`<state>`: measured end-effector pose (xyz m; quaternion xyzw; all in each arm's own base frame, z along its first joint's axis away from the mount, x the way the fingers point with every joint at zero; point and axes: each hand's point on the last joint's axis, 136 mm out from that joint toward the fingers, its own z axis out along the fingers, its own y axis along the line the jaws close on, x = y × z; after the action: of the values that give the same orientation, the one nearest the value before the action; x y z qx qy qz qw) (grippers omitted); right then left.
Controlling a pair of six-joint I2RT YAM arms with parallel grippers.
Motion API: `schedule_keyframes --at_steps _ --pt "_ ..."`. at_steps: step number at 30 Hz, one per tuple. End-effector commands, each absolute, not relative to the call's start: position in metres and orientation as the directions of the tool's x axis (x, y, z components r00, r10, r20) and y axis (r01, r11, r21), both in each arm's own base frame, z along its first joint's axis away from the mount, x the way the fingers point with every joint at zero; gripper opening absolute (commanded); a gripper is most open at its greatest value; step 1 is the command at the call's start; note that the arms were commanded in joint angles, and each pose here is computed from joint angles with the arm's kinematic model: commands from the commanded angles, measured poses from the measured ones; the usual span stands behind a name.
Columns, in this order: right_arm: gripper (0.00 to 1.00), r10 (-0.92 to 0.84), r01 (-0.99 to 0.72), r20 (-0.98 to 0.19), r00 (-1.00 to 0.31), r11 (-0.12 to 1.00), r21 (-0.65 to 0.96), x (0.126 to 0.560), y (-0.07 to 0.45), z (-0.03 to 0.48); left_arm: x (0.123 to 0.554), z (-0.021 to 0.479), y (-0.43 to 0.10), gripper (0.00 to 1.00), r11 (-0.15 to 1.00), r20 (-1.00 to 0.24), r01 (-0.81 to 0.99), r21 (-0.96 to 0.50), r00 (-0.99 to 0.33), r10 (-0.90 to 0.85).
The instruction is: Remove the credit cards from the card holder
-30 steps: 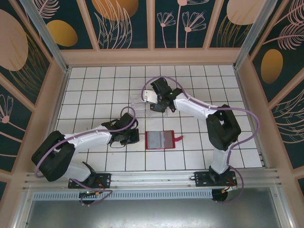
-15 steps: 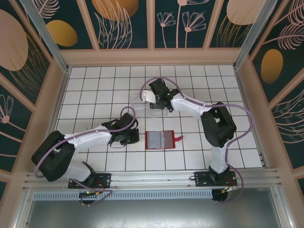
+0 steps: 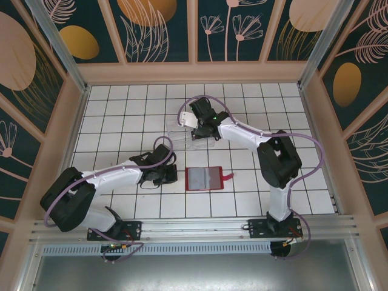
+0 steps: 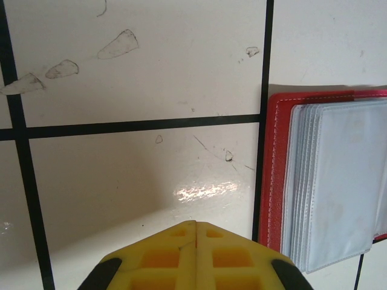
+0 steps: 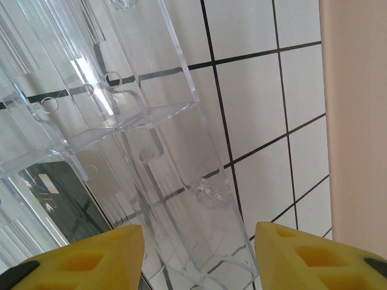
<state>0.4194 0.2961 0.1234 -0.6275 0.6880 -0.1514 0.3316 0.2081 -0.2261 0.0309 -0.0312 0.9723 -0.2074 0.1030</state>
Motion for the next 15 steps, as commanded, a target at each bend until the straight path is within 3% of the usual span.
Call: schedule_keyframes --at_steps 1,4,9,12,15 --pt "0.52 -0.962 -0.748 -0.274 0.006 0.178 -0.640 0.422 0.297 0.134 0.211 0.038 -0.224 0.06 0.910 -0.199 -0.026 -0.415 -0.973 -0.119" --pt "0.52 -0.948 -0.739 -0.317 -0.002 0.215 -0.638 0.419 0.299 0.149 0.213 0.041 -0.226 0.06 0.907 -0.206 -0.018 -0.421 -0.972 -0.115" --pt "0.53 -0.825 -0.754 -0.558 -0.090 0.423 -0.503 0.397 0.309 0.194 0.219 0.051 -0.235 0.05 0.893 -0.226 0.012 -0.450 -0.969 -0.101" --pt "0.52 -0.687 -0.743 -0.688 -0.233 0.582 -0.330 0.381 0.309 0.205 0.220 0.052 -0.241 0.05 0.883 -0.221 0.018 -0.469 -0.970 -0.097" --pt "0.52 -0.504 -0.663 -0.741 -0.444 0.741 -0.106 0.362 0.303 0.199 0.221 0.052 -0.244 0.04 0.880 -0.215 0.019 -0.475 -0.972 -0.095"
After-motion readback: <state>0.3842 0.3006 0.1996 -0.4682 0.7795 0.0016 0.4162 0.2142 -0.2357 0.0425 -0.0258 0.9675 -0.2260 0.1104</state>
